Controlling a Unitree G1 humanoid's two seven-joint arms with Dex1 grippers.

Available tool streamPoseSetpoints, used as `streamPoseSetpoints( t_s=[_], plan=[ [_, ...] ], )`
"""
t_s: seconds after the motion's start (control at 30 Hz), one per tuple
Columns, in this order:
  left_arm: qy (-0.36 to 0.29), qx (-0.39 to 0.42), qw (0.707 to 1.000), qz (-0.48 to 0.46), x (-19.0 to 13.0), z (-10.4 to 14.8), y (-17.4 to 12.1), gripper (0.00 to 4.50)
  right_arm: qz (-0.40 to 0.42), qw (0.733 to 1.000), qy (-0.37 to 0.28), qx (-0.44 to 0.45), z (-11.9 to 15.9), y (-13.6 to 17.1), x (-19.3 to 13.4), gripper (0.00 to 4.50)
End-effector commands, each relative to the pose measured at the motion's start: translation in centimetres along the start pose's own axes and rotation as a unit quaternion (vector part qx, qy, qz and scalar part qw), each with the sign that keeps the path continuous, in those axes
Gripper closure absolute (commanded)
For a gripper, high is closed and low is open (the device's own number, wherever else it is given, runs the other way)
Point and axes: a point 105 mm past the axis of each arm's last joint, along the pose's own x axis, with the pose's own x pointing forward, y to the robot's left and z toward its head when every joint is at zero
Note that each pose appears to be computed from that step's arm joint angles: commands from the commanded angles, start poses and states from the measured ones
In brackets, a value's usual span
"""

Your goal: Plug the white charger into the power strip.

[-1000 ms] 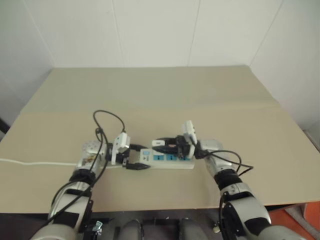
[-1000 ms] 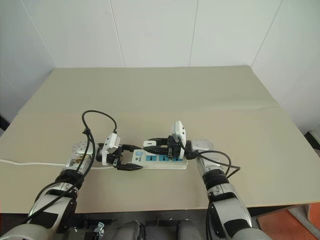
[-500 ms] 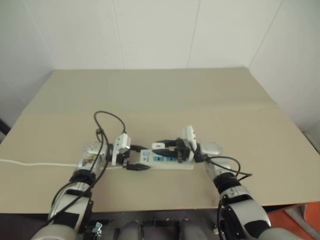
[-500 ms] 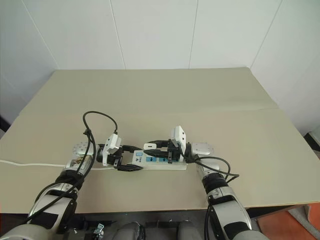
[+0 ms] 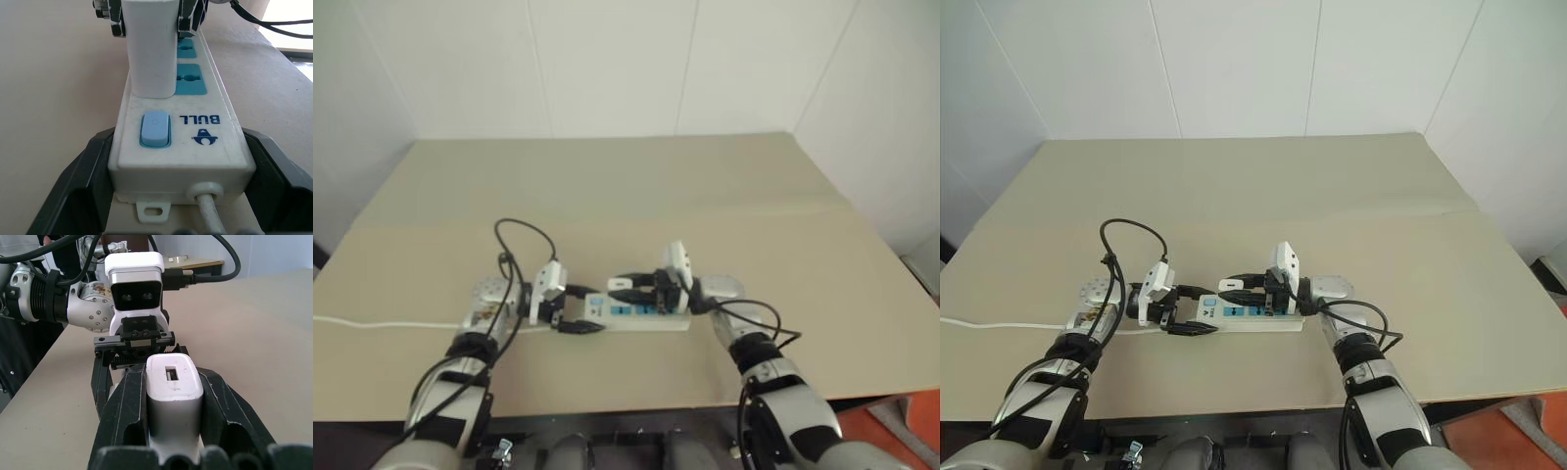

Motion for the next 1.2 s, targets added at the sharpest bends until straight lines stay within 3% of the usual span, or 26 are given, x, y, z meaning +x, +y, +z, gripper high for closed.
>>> streamPoseSetpoints(
  t_s=[0.03,0.43,0.77,0.93,1.07,1.2],
  plan=[
    [0.017,-0.004,0.999,-0.032,0.6,-0.7,-0.9,1.23,-0.031,0.995,0.081,0.053,-5.3,0.9,-1.5,3.38],
    [0.022,-0.004,0.999,-0.032,0.5,-0.8,-0.9,1.23,-0.032,0.992,0.108,0.048,-6.2,1.2,-1.8,3.38],
    [0.026,0.001,0.999,-0.032,0.4,-0.9,-1.0,1.23,-0.029,0.992,0.113,0.041,-6.1,1.2,-1.8,0.04],
    [0.028,-0.005,0.999,-0.039,0.5,-0.9,-1.0,1.23,-0.018,0.994,0.104,0.026,-5.5,1.3,-2.1,0.04],
    [-0.009,0.007,0.999,-0.033,0.6,0.5,-0.7,0.03,-0.021,0.995,0.095,0.009,-4.8,1.0,-2.5,0.0],
    [-0.039,0.036,0.998,-0.028,-0.4,2.4,-0.6,0.03,-0.02,0.996,0.089,-0.02,-3.5,0.6,-3.1,0.0]
  ],
)
